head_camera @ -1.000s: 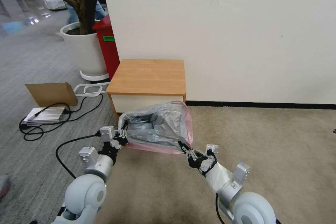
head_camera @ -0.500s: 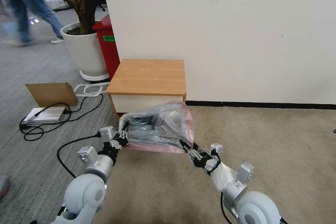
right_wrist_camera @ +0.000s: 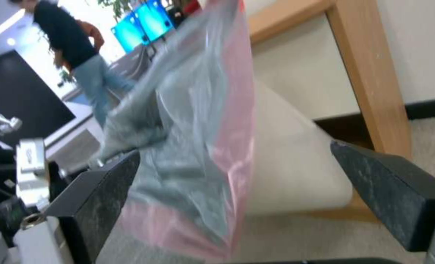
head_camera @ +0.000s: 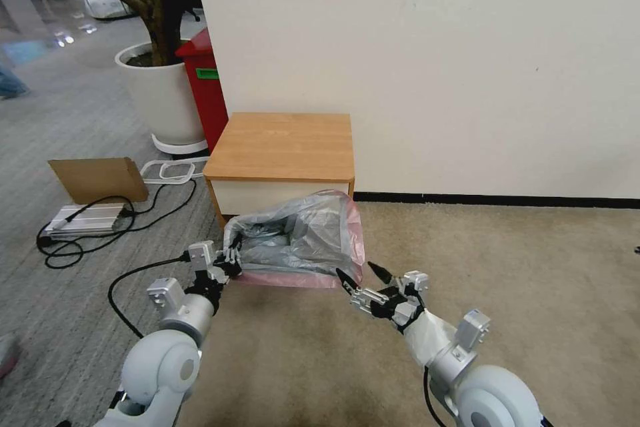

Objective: Pick up the garbage bag from the table and place it over the trash can.

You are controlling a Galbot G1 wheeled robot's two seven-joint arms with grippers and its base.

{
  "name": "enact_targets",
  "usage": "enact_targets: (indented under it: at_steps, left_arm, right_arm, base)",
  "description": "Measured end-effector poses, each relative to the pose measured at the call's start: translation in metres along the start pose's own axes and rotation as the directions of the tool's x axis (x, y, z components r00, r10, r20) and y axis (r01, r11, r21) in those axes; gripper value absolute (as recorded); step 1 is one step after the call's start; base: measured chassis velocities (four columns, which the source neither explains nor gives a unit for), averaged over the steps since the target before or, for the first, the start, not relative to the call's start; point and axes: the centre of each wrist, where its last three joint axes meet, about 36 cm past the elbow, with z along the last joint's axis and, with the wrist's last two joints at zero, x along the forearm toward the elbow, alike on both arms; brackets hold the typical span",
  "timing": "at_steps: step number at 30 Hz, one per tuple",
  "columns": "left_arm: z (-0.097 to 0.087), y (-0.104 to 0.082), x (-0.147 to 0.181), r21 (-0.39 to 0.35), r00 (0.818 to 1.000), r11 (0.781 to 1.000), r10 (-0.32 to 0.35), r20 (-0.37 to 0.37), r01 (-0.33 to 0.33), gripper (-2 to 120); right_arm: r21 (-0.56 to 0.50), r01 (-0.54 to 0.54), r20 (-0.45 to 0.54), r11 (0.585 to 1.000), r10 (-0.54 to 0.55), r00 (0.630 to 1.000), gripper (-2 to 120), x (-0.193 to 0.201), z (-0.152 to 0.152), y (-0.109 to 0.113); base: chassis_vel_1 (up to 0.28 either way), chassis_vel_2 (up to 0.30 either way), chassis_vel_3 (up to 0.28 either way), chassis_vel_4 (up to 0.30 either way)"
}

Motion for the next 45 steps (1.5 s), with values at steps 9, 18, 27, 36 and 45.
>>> enact_targets:
  at_steps: [9,18,27,36,45]
  left_arm:
    - [0.001,-0.003,0.003,0.001,1.0,1.0,0.008,-0.004,-0.008,3]
    - [0.006,-0.006,0.006,0.002,1.0,1.0,0.011,-0.016,-0.011,3]
    - [0.008,-0.01,0.006,0.009,1.0,1.0,0.015,-0.019,-0.015,3]
    - [0.01,-0.01,0.007,0.012,1.0,1.0,0.013,-0.023,-0.013,3]
    - [0.011,-0.009,0.007,0.013,1.0,1.0,0.011,-0.027,-0.011,3]
  right_arm:
    - [-0.02,-0.001,0.046,1.0,0.002,0.999,100,-0.021,0.0,-0.005]
    - [-0.024,0.002,0.061,1.0,0.0,0.998,88,-0.035,0.003,-0.008]
    - [-0.014,0.0,0.065,1.0,0.001,0.998,53,-0.035,0.006,-0.009]
    - [-0.009,-0.001,0.075,1.0,0.001,0.997,22,-0.034,0.004,-0.01]
    - [0.0,-0.003,0.087,1.0,0.003,0.996,1,-0.033,0.002,-0.012]
  base:
    - [0.0,0.0,0.0,0.0]
    - [0.0,0.0,0.0,0.0]
    - [0.0,0.0,0.0,0.0]
    - [0.0,0.0,0.0,0.0]
    - [0.0,0.0,0.0,0.0]
